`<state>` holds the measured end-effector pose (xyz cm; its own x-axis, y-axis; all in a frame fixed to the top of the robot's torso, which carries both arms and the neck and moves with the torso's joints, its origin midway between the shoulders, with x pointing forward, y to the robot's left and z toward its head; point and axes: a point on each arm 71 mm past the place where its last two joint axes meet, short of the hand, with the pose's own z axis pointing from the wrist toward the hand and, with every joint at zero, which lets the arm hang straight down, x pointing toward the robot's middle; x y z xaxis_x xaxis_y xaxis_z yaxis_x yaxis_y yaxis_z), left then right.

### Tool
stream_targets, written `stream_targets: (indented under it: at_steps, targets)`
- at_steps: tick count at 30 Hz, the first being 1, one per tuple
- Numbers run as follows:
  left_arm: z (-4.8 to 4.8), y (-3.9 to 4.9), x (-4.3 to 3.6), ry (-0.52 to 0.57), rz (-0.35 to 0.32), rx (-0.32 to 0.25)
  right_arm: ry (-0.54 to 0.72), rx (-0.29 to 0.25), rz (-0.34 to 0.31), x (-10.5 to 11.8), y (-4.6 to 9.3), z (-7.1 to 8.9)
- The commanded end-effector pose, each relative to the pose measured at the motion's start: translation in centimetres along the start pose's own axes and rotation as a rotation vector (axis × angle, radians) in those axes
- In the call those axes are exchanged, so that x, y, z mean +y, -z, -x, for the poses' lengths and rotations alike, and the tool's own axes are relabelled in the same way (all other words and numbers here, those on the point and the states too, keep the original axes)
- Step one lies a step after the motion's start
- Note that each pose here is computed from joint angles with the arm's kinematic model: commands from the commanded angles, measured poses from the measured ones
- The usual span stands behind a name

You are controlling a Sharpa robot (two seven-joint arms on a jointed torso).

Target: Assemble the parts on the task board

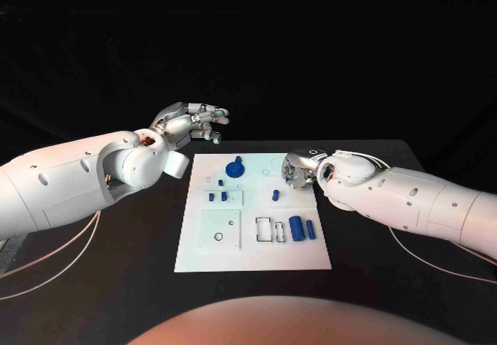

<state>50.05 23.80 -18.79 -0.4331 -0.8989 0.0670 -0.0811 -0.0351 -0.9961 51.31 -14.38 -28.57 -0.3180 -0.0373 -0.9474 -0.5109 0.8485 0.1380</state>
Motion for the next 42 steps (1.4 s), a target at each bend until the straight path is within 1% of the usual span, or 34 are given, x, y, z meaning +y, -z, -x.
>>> stream_targets:
  at_steps: [1,5,8,11,17,20,27,32,37,42]
  targets:
    - [-0.14,-0.02,-0.14,0.007,-0.010,0.001,0.014,0.052,-0.003,0.1,0.1,-1.3]
    - [-0.12,0.00,-0.14,0.007,-0.010,0.000,0.020,0.055,-0.009,0.1,0.1,-1.5]
    - [-0.11,0.01,-0.14,0.007,-0.010,0.000,0.030,0.044,-0.019,0.1,0.1,-1.5]
    - [-0.11,0.00,-0.14,0.006,-0.010,0.000,0.038,0.014,-0.030,0.0,0.2,-1.4]
    - [-0.10,0.00,-0.14,0.006,-0.010,-0.001,0.044,-0.063,-0.044,0.0,0.4,-0.9]
    - [-0.06,0.00,-0.14,0.006,-0.010,-0.002,0.041,-0.099,-0.045,0.0,0.5,-0.7]
    - [0.03,-0.01,-0.12,0.005,-0.009,-0.004,0.029,-0.164,-0.036,-0.1,1.0,0.0]
    - [0.10,-0.02,-0.11,0.005,-0.009,-0.005,0.014,-0.193,-0.024,0.1,1.3,0.5]
    - [0.16,-0.04,-0.10,0.004,-0.009,-0.007,-0.004,-0.208,-0.012,0.4,1.8,1.1]
    - [0.26,-0.03,-0.10,0.003,-0.010,-0.013,-0.034,-0.221,0.000,0.8,2.7,1.9]
